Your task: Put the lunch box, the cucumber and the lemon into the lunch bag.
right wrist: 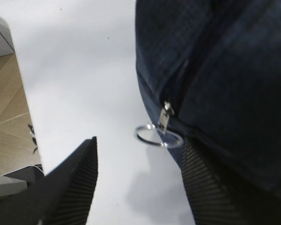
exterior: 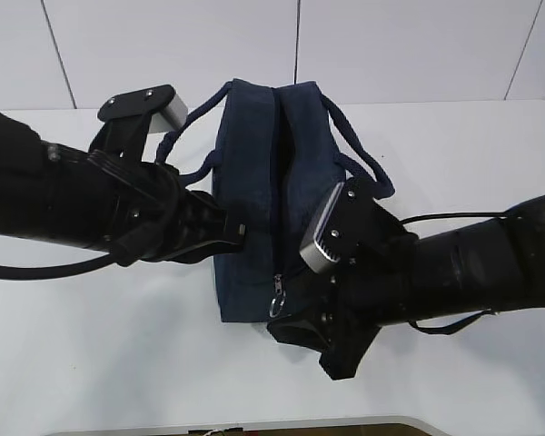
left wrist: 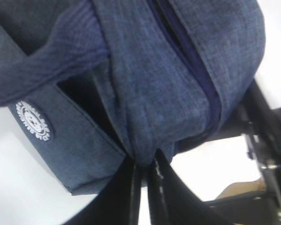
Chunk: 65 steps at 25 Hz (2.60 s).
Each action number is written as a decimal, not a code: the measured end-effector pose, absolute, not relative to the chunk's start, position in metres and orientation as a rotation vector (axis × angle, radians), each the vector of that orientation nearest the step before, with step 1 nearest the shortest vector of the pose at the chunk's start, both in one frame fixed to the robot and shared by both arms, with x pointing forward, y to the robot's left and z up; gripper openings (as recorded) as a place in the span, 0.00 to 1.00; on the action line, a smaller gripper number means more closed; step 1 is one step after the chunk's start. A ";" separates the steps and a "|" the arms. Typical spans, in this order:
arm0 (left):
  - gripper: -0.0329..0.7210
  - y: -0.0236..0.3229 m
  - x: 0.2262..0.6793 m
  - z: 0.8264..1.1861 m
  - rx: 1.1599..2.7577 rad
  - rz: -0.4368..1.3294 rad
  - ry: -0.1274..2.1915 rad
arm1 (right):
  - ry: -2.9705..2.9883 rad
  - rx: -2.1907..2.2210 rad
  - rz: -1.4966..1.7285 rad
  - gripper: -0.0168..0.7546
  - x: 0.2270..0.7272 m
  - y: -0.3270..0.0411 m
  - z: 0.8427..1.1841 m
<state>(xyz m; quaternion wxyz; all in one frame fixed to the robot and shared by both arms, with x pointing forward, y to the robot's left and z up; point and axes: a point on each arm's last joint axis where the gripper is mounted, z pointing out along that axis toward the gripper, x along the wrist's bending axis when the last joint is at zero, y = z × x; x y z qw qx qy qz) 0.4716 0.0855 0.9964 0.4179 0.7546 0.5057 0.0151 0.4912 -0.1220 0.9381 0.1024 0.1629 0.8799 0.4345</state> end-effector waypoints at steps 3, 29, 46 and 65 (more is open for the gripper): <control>0.03 0.085 0.471 0.996 1.892 0.035 1.270 | 2.605 0.481 1.293 0.62 0.499 -0.117 0.933; 0.03 0.085 0.471 0.996 1.898 0.027 1.266 | 2.618 0.464 1.343 0.62 0.513 -0.106 0.925; 0.03 0.085 0.470 0.996 1.901 0.021 1.265 | 2.642 0.486 1.314 0.51 0.518 -0.105 0.915; 0.03 0.085 0.469 0.996 1.908 0.007 1.263 | 2.614 0.480 1.301 0.23 0.525 -0.103 0.920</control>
